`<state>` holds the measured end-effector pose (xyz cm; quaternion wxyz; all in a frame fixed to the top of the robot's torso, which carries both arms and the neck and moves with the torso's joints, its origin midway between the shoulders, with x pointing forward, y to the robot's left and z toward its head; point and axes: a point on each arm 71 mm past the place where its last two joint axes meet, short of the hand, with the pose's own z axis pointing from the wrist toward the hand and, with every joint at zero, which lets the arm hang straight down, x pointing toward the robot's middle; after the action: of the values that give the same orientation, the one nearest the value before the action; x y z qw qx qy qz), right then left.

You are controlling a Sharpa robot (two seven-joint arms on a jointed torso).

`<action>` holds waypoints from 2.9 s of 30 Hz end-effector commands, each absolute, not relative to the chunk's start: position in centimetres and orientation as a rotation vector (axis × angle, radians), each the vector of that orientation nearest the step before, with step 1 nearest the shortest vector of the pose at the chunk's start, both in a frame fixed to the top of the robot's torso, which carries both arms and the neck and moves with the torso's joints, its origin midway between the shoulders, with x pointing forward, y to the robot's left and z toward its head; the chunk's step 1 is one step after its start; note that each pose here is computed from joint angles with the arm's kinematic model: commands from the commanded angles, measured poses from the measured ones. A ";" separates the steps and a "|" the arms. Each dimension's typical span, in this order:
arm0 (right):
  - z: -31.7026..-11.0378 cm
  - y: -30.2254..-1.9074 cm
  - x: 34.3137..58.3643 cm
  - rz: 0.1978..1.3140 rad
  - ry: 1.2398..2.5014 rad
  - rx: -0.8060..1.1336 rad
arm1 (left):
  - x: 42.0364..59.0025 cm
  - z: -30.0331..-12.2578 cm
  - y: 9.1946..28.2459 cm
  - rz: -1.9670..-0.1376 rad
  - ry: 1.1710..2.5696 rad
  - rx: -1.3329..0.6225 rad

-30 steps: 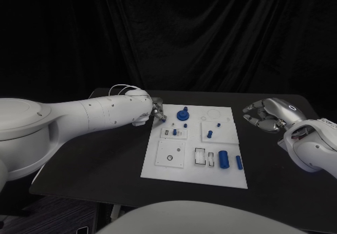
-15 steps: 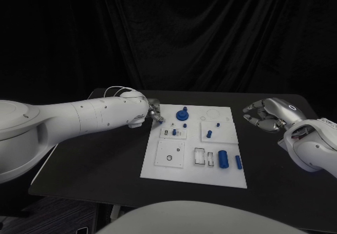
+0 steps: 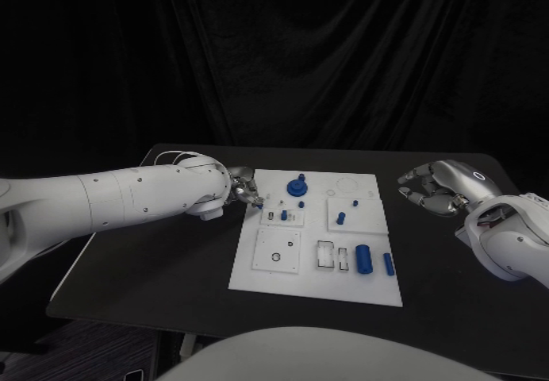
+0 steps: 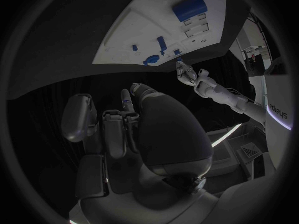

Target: Assemble the parts on the task board

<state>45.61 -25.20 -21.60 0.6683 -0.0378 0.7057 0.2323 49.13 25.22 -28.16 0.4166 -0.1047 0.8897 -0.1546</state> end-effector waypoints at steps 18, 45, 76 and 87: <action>-21.7 -25.1 45.6 0.515 1.597 -0.079 | 48.3 -28.3 23.5 -0.487 2.174 -0.294; -21.8 -24.9 45.7 0.517 1.599 -0.082 | 46.9 -30.6 23.7 -0.460 2.185 -0.266; -22.2 -24.9 45.7 0.510 1.618 -0.081 | 46.2 -31.2 23.6 -0.480 2.195 -0.264; -22.2 -24.9 45.7 0.509 1.618 -0.080 | 46.2 -30.9 23.6 -0.524 2.140 -0.263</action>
<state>45.67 -24.82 -22.08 0.6613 -0.0396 0.7124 0.2315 46.27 23.81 -30.92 0.4366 -0.1090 0.8713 -0.1959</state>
